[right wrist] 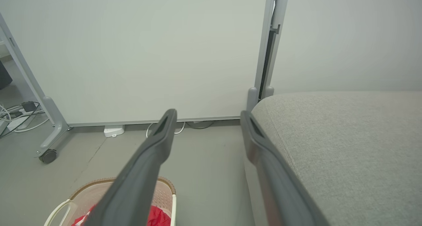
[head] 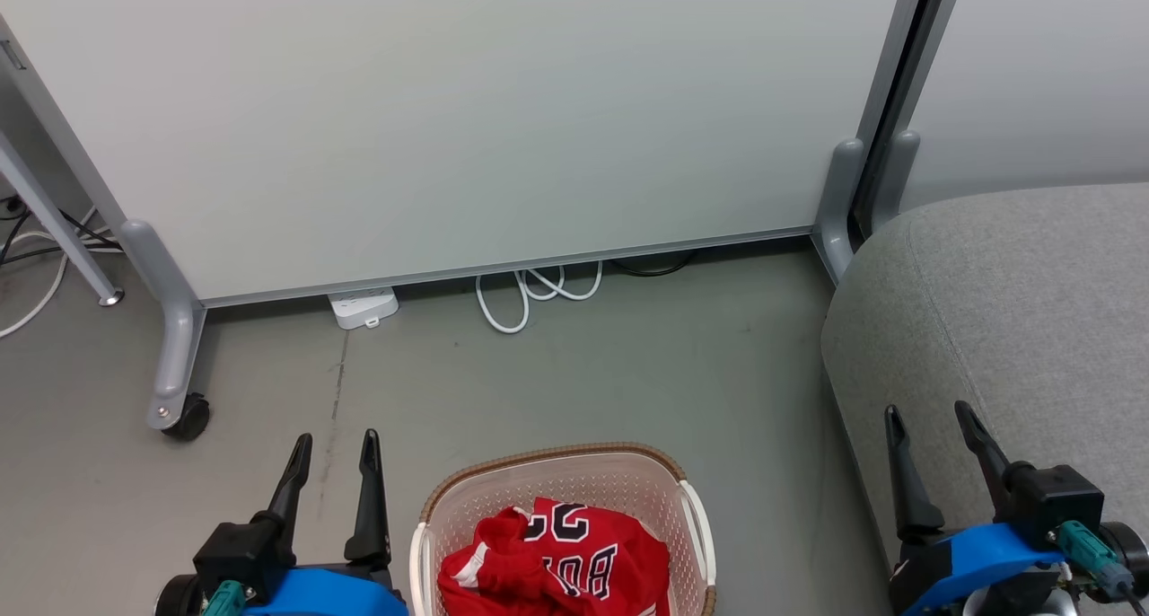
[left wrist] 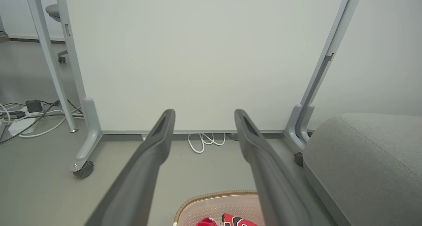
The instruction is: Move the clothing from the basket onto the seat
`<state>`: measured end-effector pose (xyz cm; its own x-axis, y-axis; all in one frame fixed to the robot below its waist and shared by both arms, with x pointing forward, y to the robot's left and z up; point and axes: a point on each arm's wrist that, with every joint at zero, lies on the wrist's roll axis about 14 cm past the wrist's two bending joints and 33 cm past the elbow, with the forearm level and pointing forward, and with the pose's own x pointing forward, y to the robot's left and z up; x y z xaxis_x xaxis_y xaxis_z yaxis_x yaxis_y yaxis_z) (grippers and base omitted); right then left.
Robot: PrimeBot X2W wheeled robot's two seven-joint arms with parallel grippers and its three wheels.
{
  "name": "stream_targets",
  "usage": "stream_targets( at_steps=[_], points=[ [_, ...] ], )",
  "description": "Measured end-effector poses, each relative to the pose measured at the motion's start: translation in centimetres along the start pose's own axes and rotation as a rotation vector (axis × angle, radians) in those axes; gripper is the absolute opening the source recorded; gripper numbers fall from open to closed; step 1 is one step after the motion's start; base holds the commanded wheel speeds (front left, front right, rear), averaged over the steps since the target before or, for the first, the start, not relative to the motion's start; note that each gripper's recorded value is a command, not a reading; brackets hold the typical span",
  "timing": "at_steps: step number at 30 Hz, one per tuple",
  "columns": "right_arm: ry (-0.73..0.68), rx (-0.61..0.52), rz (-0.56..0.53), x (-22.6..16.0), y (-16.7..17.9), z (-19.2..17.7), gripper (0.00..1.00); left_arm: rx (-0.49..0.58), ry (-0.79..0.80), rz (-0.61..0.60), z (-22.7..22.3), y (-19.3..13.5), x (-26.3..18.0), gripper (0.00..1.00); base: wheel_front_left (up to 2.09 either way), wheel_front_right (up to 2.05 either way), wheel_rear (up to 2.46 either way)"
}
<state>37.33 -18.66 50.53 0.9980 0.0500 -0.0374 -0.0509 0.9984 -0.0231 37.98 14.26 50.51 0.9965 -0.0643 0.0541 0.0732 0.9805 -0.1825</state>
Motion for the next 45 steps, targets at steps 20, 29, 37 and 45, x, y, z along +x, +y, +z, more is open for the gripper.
stream_targets(
  at_steps=[20, 29, 37, 45],
  points=[
    [0.000, -0.083, 0.013, 0.2, 0.3, 0.0, 1.00, 0.074, -0.015, -0.016, 0.0, -0.3, 0.0, 1.00, 0.00, 0.00, 0.00],
    [0.002, -0.085, 0.026, 1.1, 0.7, -0.1, 1.00, 0.063, 0.029, -0.014, -1.5, -0.2, 0.5, 1.00, 0.00, 0.00, 0.00],
    [-0.038, -0.091, 0.069, 4.5, 1.9, 0.7, 1.00, 0.074, 0.171, -0.065, -6.6, -1.0, 3.2, 1.00, 0.00, 0.00, 0.00],
    [-0.027, -0.083, 0.068, 7.6, 1.2, -1.2, 1.00, 0.117, 0.425, -0.197, -15.7, -2.7, 5.5, 1.00, 0.00, 0.00, 0.00]
  ],
)
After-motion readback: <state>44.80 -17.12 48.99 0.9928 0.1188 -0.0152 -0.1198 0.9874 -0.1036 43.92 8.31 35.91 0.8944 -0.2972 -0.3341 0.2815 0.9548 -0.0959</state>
